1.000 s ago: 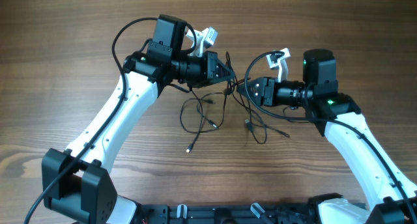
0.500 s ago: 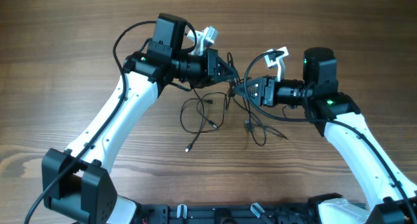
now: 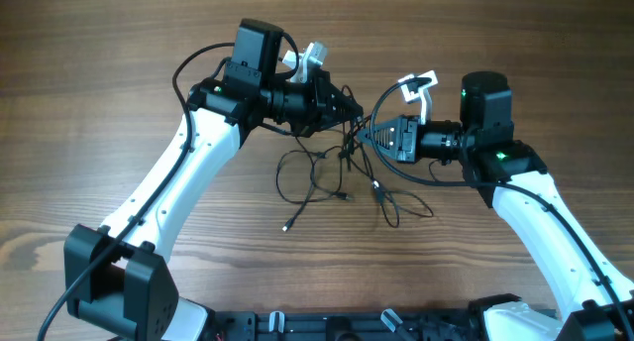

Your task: Untangle cables

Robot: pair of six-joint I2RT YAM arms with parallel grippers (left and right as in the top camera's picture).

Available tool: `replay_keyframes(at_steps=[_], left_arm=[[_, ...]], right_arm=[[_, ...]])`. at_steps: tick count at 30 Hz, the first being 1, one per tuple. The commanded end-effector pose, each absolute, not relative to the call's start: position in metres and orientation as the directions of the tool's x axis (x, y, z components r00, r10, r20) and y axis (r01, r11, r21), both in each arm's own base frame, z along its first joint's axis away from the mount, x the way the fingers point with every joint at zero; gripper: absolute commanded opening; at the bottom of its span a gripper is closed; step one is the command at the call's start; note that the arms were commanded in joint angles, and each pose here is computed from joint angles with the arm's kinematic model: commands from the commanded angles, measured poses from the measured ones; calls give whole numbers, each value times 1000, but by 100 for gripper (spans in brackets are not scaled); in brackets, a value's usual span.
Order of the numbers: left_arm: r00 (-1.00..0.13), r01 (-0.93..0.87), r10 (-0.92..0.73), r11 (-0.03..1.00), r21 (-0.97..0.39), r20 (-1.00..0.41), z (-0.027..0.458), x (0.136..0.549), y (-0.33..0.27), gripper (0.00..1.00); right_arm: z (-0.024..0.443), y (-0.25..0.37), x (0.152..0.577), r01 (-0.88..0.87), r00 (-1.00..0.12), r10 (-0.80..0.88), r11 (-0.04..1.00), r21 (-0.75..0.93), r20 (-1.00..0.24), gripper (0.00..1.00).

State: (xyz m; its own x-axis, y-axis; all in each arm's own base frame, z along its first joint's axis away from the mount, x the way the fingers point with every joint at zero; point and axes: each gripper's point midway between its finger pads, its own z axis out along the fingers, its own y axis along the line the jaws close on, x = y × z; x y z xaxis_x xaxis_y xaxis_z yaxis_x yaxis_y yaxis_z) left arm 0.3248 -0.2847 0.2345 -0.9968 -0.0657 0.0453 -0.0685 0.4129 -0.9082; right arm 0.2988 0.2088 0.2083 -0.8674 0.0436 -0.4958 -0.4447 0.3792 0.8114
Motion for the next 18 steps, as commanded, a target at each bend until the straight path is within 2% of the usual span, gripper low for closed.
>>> replay_keyframes(at_steps=[1,2,3,4,9,11,15,18], left_arm=[[-996,-83,-50,385,-919,69,243,322,-288,4],[-996,-82,-50,385,-919,68,243,322,-288,8],[-996,-82,-54,388,-918,66,243,323,-288,17],[-996,-79,-60,394,-916,60,242,324,-287,30],[-999,-27,-48,423,-906,8,236,324,-284,50],[-999,-14,-47,462,-887,-9,227,323,-280,53],[-995,-86,-98,606,-791,34,194,315,-260,54],[-996,-82,-85,640,-764,36,187,310,-254,52]], right_arm=[[212,210,299,-463,-858,39,374,804,-512,5],[212,210,299,-464,-858,39,373,803,-513,4],[212,210,299,-464,-857,39,373,803,-513,4],[212,210,299,-464,-857,39,374,803,-513,4],[212,210,299,-463,-858,39,374,804,-512,4],[212,210,300,-462,-858,40,377,803,-512,4],[209,209,303,-454,-857,51,398,797,-513,4],[209,208,304,-455,-855,52,400,796,-515,4]])
